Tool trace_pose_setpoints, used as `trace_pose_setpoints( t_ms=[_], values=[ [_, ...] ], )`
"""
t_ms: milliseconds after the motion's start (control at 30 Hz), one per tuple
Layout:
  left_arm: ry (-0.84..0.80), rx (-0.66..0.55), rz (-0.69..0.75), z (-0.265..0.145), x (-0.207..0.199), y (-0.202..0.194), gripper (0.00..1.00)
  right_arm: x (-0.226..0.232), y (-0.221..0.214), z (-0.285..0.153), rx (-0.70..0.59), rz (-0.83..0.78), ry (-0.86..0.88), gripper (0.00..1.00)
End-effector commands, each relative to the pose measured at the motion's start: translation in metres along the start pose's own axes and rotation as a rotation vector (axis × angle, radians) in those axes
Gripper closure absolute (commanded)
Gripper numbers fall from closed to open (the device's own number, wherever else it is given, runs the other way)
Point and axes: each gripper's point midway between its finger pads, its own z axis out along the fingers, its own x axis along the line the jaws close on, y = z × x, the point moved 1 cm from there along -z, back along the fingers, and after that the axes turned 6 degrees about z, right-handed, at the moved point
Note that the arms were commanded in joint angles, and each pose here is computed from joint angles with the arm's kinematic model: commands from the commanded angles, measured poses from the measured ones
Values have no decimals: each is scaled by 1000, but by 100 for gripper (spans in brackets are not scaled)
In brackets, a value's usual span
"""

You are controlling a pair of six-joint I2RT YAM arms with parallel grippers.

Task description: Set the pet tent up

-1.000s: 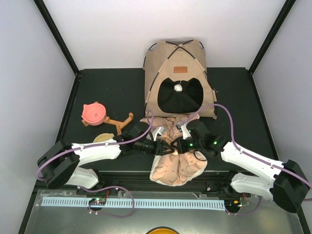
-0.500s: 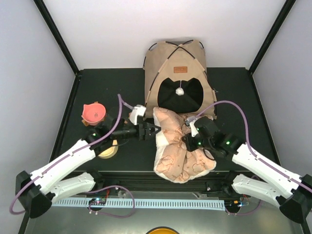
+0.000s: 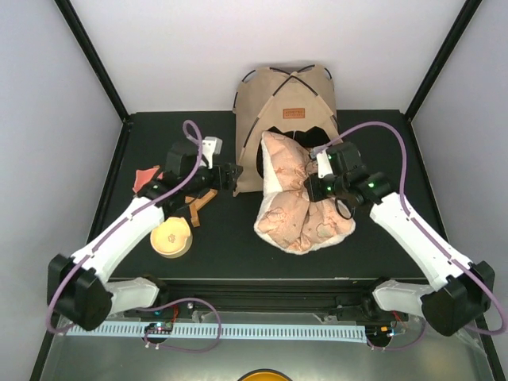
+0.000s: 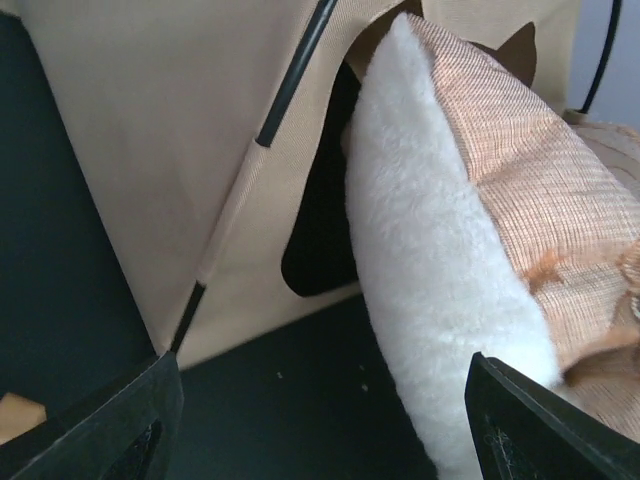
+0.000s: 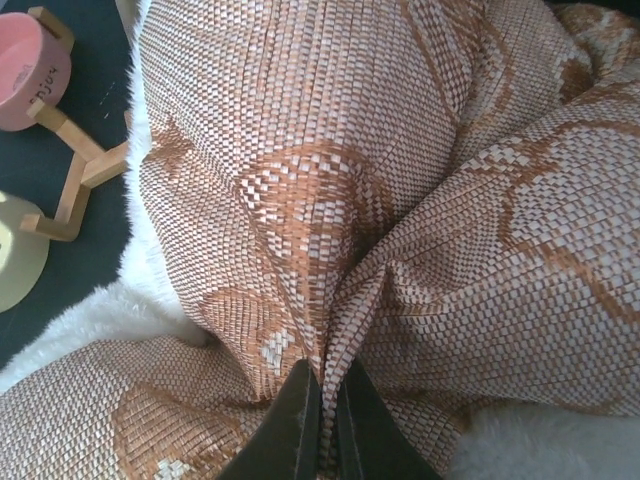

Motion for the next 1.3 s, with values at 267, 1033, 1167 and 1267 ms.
trace_pose_setpoints(
  t_ms=[267,1033,1167,1267],
  values=[
    [53,-55,241,91,30,41,26,21,52,28,-13,23,84,99],
    [-160,126,258,120,11,13,99,-69,43,13,-59,164,-281,99],
    [-294,92,262,108,-18,4,99,-74,37,25,15,151,-346,99],
    [-388,104,280,97,-41,-7,98,-59,42,33,3,115,-289,99]
  ],
)
